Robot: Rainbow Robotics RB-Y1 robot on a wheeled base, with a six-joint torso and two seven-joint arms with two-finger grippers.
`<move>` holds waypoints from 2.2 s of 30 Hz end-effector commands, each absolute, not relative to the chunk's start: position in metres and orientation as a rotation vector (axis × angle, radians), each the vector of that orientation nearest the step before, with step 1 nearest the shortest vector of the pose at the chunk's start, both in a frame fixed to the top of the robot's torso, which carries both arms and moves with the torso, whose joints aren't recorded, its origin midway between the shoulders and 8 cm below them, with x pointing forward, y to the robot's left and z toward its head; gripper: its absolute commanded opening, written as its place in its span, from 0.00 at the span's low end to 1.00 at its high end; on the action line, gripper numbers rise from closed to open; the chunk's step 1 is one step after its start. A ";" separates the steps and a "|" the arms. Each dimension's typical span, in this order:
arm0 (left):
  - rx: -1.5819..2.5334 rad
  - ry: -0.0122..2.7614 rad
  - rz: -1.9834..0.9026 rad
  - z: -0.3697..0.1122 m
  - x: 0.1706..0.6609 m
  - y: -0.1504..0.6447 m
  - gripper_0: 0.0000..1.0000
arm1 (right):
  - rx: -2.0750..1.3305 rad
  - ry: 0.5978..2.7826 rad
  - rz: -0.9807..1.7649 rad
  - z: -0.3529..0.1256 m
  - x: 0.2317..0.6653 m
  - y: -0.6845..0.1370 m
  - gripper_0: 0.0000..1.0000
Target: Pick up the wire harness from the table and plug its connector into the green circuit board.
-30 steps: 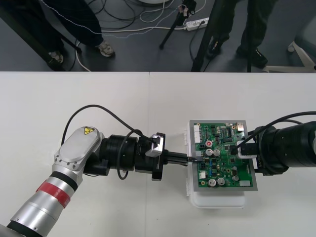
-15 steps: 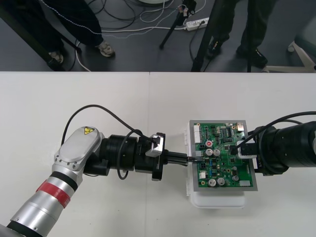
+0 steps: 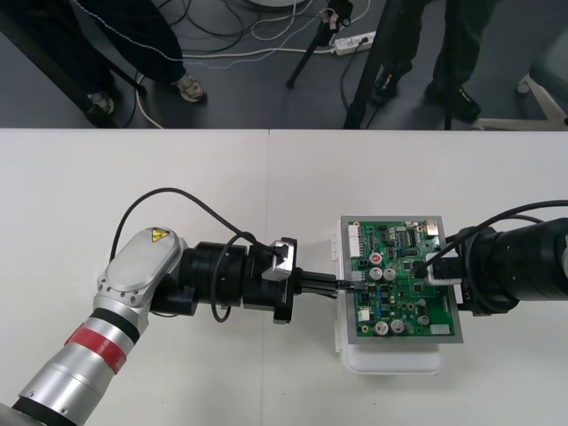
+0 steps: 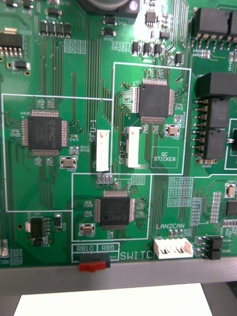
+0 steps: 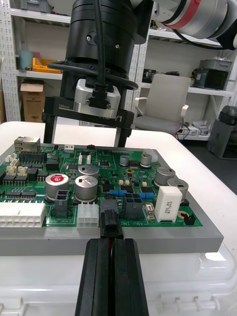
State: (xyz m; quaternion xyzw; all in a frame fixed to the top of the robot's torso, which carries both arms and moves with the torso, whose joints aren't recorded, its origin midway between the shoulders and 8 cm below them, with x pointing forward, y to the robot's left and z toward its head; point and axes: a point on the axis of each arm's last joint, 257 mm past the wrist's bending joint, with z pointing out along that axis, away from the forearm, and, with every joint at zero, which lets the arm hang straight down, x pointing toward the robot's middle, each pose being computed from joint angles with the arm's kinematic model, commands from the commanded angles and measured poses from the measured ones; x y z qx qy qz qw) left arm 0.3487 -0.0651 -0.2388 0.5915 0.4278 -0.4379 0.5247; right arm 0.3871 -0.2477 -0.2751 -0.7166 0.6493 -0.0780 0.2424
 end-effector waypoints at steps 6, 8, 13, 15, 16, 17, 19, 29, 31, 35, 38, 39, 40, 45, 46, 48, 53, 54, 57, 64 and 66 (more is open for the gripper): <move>1.400 0.982 -1.052 -0.217 0.353 -0.086 0.00 | -2.011 1.664 -0.219 -0.263 0.391 -0.226 1.00; 1.401 0.980 -1.051 -0.217 0.353 -0.086 0.00 | -2.010 1.666 -0.220 -0.263 0.391 -0.226 1.00; 1.406 0.983 -1.049 -0.219 0.353 -0.086 0.00 | -2.010 1.666 -0.220 -0.263 0.391 -0.226 1.00; 1.405 0.985 -1.049 -0.219 0.353 -0.086 0.00 | -2.010 1.666 -0.222 -0.263 0.391 -0.227 1.00; 1.405 0.985 -1.049 -0.219 0.353 -0.086 0.00 | -2.010 1.666 -0.222 -0.263 0.391 -0.227 1.00; 1.407 0.985 -1.048 -0.220 0.353 -0.086 0.00 | -2.010 1.666 -0.222 -0.263 0.391 -0.227 1.00; 1.410 0.986 -1.047 -0.221 0.353 -0.086 0.00 | -2.010 1.666 -0.222 -0.263 0.391 -0.227 1.00; 1.416 0.995 -1.030 -0.224 0.355 -0.086 0.00 | -2.012 1.665 -0.225 -0.263 0.391 -0.227 1.00; 1.415 0.997 -1.024 -0.224 0.356 -0.086 0.00 | -2.012 1.666 -0.227 -0.263 0.391 -0.227 1.00; 1.413 0.997 -1.023 -0.224 0.357 -0.087 0.00 | -2.011 1.666 -0.224 -0.264 0.391 -0.226 1.00; 1.413 0.997 -1.024 -0.224 0.356 -0.088 0.00 | -2.008 1.666 -0.224 -0.263 0.392 -0.226 1.00; 1.410 0.997 -1.024 -0.223 0.357 -0.088 0.00 | -2.008 1.666 -0.222 -0.263 0.391 -0.226 1.00; 1.411 0.996 -1.025 -0.223 0.356 -0.088 0.00 | -2.009 1.666 -0.224 -0.263 0.391 -0.226 1.00; 1.409 0.991 -1.032 -0.222 0.354 -0.092 0.00 | -2.008 1.666 -0.222 -0.263 0.391 -0.226 1.00; 1.413 0.988 -1.034 -0.223 0.353 -0.092 0.00 | -2.009 1.666 -0.224 -0.263 0.391 -0.226 1.00; 1.411 0.985 -1.040 -0.222 0.351 -0.094 0.00 | -2.008 1.666 -0.224 -0.263 0.392 -0.226 1.00; 1.418 0.980 -1.051 -0.223 0.347 -0.095 0.00 | -2.009 1.666 -0.224 -0.263 0.391 -0.226 1.00; 1.421 0.978 -1.052 -0.223 0.347 -0.094 0.00 | -2.008 1.668 -0.223 -0.264 0.391 -0.226 1.00; 1.427 0.980 -1.052 -0.225 0.346 -0.092 0.00 | -2.008 1.668 -0.223 -0.264 0.391 -0.226 1.00; 1.426 0.992 -1.056 -0.231 0.344 -0.086 0.00 | -2.008 1.668 -0.223 -0.264 0.391 -0.226 1.00; 1.428 0.988 -1.055 -0.230 0.344 -0.086 0.00 | -2.008 1.668 -0.223 -0.264 0.391 -0.226 1.00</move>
